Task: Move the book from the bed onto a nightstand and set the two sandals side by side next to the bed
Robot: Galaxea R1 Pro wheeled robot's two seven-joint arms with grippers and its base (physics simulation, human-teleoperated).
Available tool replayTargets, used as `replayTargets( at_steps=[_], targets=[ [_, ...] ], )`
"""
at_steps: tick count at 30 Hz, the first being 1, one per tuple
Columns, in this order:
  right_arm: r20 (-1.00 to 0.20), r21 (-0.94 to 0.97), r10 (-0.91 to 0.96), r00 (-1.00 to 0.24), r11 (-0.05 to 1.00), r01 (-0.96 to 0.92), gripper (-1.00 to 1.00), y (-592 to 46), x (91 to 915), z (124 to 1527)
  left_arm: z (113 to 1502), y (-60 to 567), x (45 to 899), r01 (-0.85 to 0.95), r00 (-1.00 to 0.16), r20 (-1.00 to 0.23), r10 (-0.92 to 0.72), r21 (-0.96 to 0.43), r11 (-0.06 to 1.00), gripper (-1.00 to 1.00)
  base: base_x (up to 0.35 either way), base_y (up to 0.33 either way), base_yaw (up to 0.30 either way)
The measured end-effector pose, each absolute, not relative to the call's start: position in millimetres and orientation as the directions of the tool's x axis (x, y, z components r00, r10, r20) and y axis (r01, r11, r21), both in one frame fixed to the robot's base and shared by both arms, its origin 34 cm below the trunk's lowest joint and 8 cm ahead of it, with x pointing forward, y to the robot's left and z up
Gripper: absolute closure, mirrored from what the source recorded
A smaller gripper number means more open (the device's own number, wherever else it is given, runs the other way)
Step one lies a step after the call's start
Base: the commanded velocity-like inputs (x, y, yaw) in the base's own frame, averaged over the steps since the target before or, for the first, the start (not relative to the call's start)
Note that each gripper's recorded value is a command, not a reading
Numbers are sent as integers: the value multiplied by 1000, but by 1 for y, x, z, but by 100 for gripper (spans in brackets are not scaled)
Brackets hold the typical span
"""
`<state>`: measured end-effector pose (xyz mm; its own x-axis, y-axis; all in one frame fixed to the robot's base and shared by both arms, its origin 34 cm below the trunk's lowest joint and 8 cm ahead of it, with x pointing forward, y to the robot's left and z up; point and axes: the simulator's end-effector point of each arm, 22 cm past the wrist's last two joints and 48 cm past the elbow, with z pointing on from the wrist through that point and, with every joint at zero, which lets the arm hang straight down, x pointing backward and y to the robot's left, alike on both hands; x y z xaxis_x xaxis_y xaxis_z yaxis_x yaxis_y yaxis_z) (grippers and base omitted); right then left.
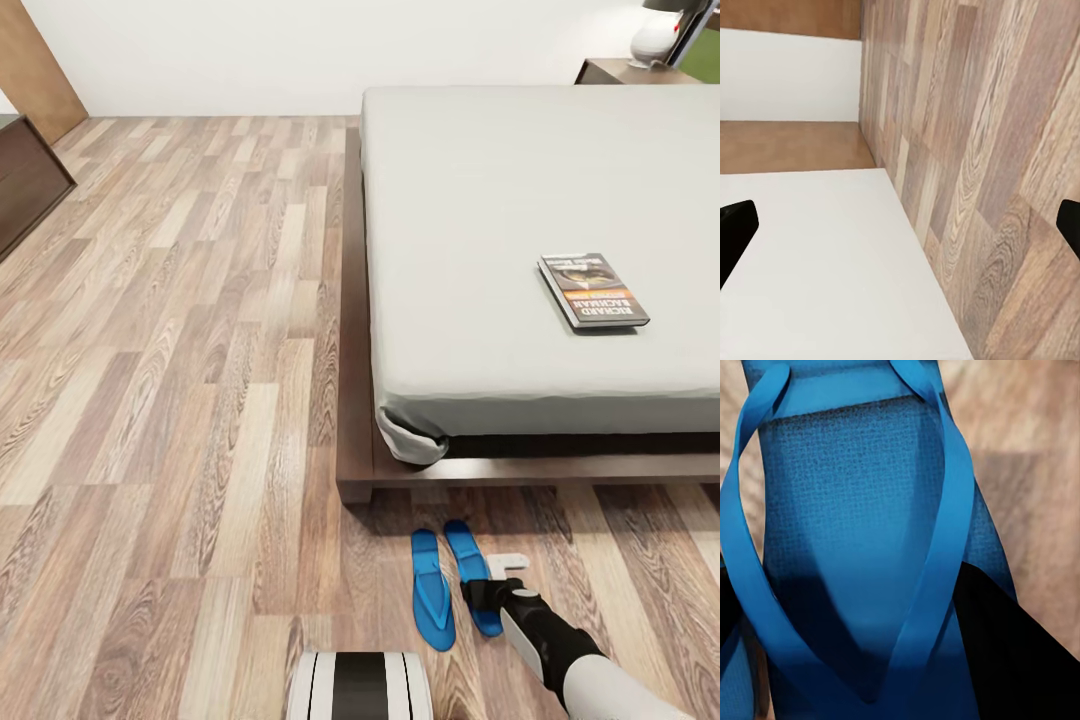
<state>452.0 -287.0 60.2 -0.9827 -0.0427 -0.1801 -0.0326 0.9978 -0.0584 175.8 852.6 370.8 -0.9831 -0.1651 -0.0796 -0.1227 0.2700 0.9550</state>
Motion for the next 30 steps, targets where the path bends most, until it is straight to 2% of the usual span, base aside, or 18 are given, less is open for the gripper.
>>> replayTargets(
  at_steps=[30],
  targets=[
    [-190,-63,-46,-981,997,-35,100,-289,462,58,370,853,174,-110,-984,-67,-164,957,270,-100,0,0,0]
  ],
)
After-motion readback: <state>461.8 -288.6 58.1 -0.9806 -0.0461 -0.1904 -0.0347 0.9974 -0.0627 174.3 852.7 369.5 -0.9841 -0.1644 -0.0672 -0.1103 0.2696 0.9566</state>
